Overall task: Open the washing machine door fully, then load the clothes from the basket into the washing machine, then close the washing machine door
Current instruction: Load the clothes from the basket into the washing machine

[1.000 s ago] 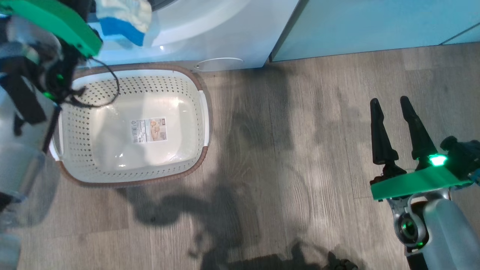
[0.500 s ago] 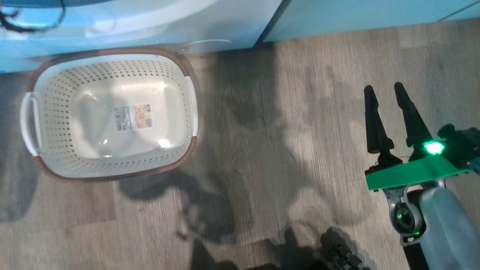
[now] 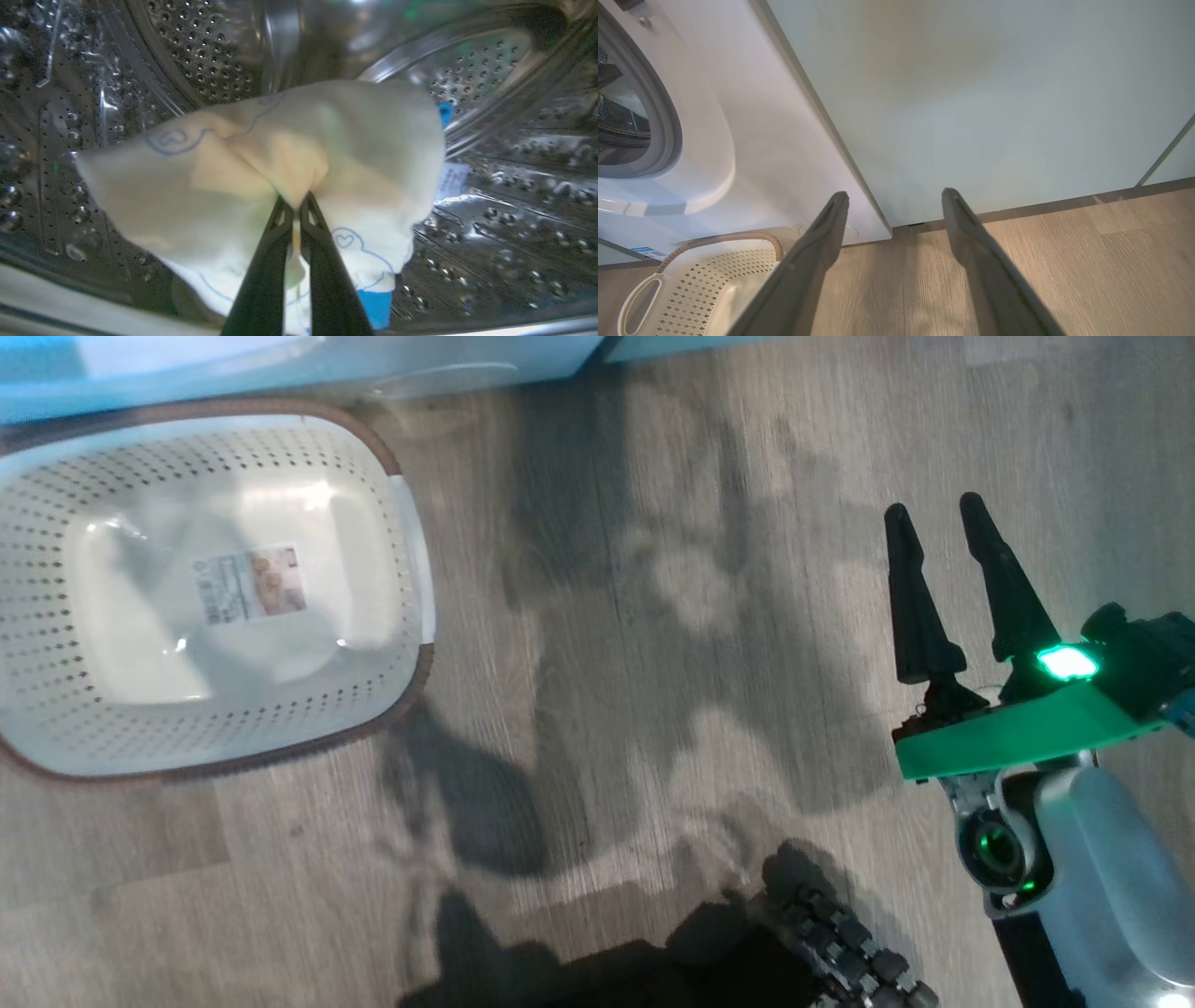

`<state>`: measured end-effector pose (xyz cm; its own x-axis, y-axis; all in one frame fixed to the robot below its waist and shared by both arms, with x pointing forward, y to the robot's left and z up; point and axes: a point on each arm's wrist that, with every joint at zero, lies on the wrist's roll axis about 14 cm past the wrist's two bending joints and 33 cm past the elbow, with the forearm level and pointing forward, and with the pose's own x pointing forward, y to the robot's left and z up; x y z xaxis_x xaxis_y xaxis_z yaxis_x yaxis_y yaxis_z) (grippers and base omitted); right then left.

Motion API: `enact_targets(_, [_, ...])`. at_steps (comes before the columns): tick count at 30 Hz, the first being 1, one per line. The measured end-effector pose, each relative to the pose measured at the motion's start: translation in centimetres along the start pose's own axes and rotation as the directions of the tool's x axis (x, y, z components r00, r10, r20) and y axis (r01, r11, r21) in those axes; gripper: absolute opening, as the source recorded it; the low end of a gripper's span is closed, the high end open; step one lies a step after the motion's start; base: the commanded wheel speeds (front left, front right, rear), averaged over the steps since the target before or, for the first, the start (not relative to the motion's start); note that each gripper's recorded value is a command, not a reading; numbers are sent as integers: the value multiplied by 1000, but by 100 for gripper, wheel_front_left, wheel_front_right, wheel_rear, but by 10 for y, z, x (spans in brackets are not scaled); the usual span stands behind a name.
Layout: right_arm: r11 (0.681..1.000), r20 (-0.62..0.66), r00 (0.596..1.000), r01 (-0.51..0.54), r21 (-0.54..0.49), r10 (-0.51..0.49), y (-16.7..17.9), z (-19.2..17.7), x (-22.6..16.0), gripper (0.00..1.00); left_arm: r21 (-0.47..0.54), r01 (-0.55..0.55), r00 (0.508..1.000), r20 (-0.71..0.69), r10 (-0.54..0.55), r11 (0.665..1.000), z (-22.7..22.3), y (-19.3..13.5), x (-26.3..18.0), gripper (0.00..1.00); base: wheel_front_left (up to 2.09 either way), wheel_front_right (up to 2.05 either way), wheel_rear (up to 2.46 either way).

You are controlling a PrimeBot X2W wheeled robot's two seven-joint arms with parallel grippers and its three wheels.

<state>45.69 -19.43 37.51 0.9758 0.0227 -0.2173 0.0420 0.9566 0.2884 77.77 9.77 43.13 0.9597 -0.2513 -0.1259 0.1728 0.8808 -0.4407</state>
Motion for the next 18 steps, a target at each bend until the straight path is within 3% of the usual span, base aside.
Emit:
enact_targets(13, [1000,-25,999,26,-10,-26,-11,-9,3,100,-5,-66,995,68,66,998,-1,23,23,0,0,0,0])
enact_targets(14, [1000,-24,999,25,-10,-26,-11,-9,3,100,-2,-71,996,46,71,997,-6,24,22,20,0,0,0])
enact_targets(15, [1000,-23,999,24,-10,-25,-11,-8,4,100,10,-75,997,19,74,997,-12,25,22,20,0,0,0])
enact_targets(17, [1000,-21,999,24,-10,-24,-11,-8,4,100,28,-62,998,-22,62,998,-20,24,21,62,0,0,0])
enact_targets(18, [1000,-19,1000,23,-9,-23,-11,-7,4,100,43,-60,997,-43,62,997,-23,23,20,97,0,0,0])
